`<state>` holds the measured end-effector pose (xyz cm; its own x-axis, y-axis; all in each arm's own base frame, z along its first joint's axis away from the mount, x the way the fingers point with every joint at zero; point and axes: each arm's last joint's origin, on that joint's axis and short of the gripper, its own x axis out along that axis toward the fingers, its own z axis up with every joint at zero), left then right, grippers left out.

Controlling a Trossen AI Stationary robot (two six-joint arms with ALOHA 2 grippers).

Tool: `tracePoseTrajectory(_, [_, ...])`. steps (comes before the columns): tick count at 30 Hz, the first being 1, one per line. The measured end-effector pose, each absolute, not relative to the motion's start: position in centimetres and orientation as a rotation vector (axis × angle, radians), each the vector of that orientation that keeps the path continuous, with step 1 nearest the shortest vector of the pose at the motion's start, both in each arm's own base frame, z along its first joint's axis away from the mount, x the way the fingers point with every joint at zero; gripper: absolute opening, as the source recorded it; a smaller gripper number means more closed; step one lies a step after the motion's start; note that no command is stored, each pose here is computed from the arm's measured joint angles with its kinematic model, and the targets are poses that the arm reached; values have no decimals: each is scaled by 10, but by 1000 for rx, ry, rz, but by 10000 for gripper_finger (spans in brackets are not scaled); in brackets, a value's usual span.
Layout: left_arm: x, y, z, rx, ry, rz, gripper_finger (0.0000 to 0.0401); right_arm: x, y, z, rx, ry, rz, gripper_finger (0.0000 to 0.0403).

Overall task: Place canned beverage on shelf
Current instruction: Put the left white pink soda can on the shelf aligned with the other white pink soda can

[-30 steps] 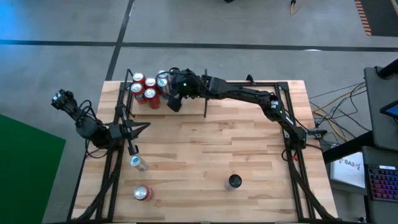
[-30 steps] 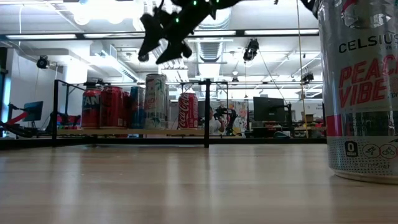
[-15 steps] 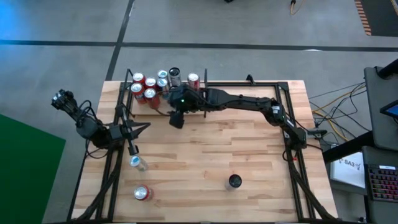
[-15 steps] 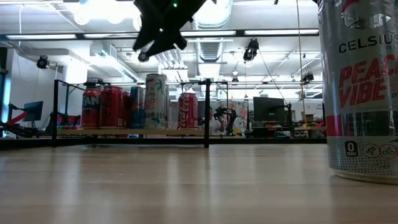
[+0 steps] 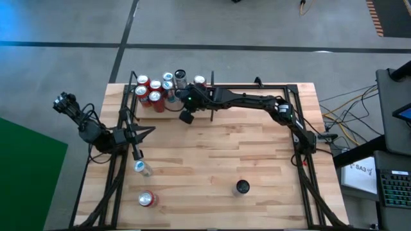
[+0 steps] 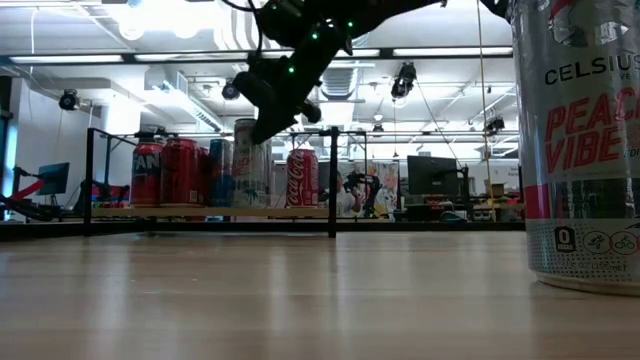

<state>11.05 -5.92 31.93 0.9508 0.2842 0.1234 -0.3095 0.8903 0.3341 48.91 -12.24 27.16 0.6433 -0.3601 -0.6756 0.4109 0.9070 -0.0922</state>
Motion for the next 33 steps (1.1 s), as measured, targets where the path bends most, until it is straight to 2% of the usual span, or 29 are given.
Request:
tracePoseTrajectory(24, [110, -59, 319, 361, -72, 308, 0, 489, -142, 275, 68, 680, -510, 9])
tracePoseTrajectory(33, [110, -59, 319, 362, -72, 309, 0, 491, -132, 273, 150, 689, -405, 9])
